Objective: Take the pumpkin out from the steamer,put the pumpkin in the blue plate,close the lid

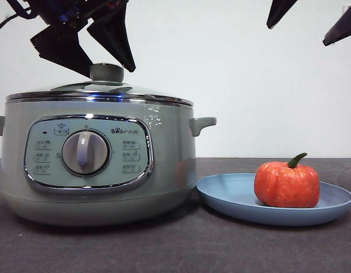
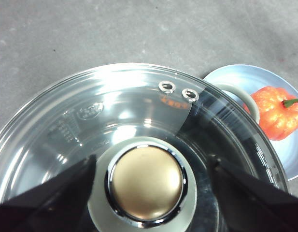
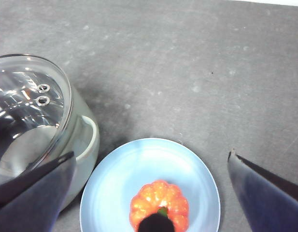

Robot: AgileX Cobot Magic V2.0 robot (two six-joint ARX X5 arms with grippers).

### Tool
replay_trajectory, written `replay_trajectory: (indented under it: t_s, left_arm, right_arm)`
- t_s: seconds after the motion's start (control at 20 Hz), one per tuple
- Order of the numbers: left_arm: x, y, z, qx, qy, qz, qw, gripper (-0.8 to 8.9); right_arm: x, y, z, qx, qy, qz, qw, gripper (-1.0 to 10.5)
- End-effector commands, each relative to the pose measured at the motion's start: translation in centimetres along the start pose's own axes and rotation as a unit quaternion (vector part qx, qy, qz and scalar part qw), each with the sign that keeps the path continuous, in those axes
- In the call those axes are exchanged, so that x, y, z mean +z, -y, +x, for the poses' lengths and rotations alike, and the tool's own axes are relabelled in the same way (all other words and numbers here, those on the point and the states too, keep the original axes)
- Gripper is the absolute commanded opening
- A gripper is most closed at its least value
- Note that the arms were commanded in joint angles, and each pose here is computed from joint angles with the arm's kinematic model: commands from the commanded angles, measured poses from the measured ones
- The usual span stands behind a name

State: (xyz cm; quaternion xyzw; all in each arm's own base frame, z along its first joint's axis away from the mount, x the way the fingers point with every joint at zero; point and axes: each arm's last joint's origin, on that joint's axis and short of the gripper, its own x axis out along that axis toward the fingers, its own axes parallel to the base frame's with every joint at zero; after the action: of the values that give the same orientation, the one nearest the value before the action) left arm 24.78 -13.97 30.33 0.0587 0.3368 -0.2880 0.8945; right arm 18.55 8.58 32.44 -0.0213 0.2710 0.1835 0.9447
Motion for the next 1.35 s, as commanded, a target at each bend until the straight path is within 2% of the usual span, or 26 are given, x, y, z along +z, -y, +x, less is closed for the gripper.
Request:
replay_trajectory:
  t_s: [0.05, 0.35, 0.4, 0.5, 0.65, 0.8, 0.95, 1.05, 1.2, 1.35]
  left_arm:
    - [0.5, 0.3, -1.2, -0.005, 0.028, 0.001, 1.0, 4.05]
    - [1.0, 0.9, -5.7, -0.006, 0.094, 0.01, 0.995, 3.88]
    - [1.0, 1.0, -6.6, -0.006, 0.105, 0.011, 0.994, 2.9]
    - [0.9, 1.2, -8.2, -0.006, 0.122, 0.022, 0.992, -0.08]
    - [0.5, 1.3, -9.9, 0.006, 0.135, 0.026, 0.99, -0.08]
    - [0.1, 1.2, -11.4, 0.053, 0.143, 0.043, 0.987, -0.08]
    - [-0.9, 1.2, -11.9, 0.071, 0.144, 0.043, 0.986, -0.08]
    - [-2.5, 1.1, -11.7, 0.082, 0.146, 0.041, 0.985, -0.08]
    - [-5.6, 0.8, -11.3, 0.105, 0.152, 0.035, 0.982, -0.08]
    - [-8.4, 0.7, -11.1, 0.115, 0.169, 0.032, 0.978, -0.08]
  right_arm:
    - [0.0, 0.0, 0.0, -0.001, 0.0, 0.004, 1.0, 5.7]
    - [0.0, 0.0, 0.0, -0.001, 0.0, 0.004, 1.0, 5.6]
    - [-0.1, 0.0, 0.0, -0.001, -0.001, 0.004, 1.0, 5.1]
    - [-0.1, 0.0, -0.1, -0.001, -0.004, 0.004, 1.0, 3.2]
    - [-0.2, 0.0, -0.5, 0.001, -0.001, -0.01, 1.0, -0.2]
    - [-0.1, 0.0, -1.4, 0.0, 0.016, -0.019, 1.0, -0.1]
    - [-0.6, 0.1, -2.9, 0.002, 0.057, -0.018, 0.998, -0.1]
    - [-1.9, 0.1, -3.4, 0.004, 0.085, -0.018, 0.996, -0.1]
    - [-5.1, 0.6, -3.6, -0.025, 0.107, -0.015, 0.994, -0.1]
    - [-7.5, 0.9, -3.5, -0.028, 0.118, -0.012, 0.993, -0.1]
